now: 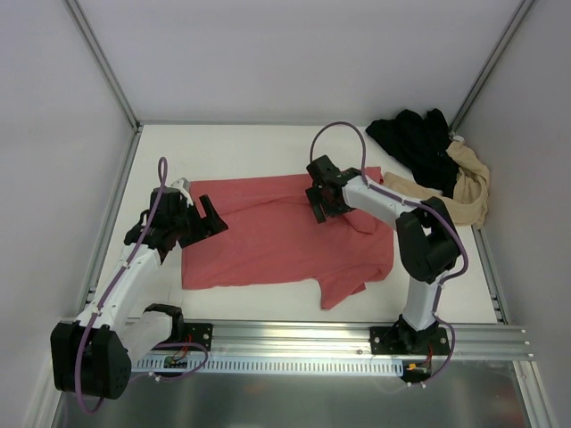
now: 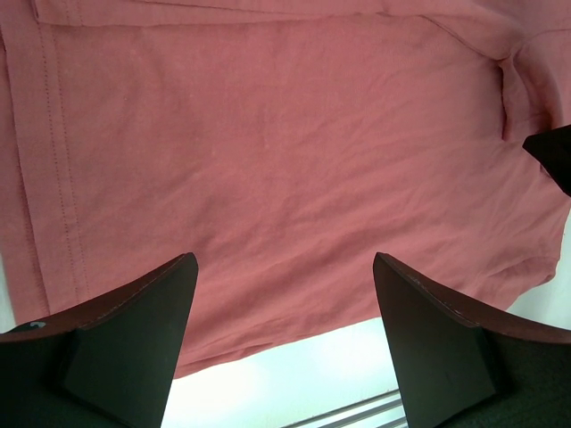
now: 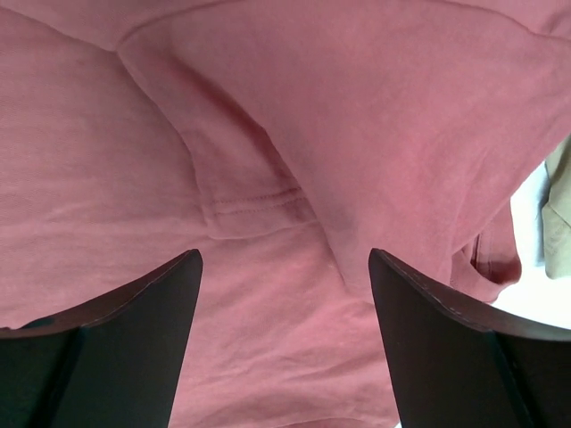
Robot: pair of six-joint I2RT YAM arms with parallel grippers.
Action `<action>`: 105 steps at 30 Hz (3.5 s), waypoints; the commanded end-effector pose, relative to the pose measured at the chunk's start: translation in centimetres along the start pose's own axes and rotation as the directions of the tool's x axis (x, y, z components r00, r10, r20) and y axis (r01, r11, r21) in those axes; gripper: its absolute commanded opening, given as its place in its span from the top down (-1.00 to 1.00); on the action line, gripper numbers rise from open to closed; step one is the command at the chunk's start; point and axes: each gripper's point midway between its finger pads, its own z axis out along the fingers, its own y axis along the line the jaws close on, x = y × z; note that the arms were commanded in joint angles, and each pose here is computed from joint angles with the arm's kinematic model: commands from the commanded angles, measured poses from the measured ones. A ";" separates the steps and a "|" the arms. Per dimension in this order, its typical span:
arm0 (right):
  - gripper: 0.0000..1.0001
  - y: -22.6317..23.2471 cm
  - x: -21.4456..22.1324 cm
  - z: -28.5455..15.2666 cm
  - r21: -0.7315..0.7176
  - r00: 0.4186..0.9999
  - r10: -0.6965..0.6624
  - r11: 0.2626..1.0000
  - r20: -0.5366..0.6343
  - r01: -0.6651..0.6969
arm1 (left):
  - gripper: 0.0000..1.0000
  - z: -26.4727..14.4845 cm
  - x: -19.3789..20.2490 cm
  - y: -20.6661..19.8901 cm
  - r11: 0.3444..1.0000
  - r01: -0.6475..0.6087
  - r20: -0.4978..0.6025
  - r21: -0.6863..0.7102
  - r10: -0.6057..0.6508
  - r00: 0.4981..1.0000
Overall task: Fold and stack the t-shirts
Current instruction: Fold the flattened tshirt in 1/3 of the way
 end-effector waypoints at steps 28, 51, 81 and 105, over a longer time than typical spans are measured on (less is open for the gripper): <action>0.08 4.4 -1.1 1.7 -0.075 1.000 0.015 0.997 0.005 -0.014 | -0.64 -0.3 -0.3 -1.0 0.999 -0.036 0.015 0.035 0.035 0.999; 0.52 2.3 -0.2 3.1 -0.031 0.999 0.045 0.998 -0.007 -0.046 | -0.64 -0.2 -0.2 -1.1 0.999 -0.040 0.010 0.033 0.040 0.999; 0.99 2.5 -1.4 -1.5 -0.104 0.997 0.063 0.993 0.036 -0.059 | -0.65 0.5 0.1 -1.1 0.999 -0.035 -0.016 0.034 0.036 0.999; 0.99 5.1 -2.4 -4.2 -0.164 0.997 0.034 0.986 0.070 -0.023 | -0.65 0.5 0.2 -1.2 0.999 -0.035 -0.022 0.039 0.036 0.999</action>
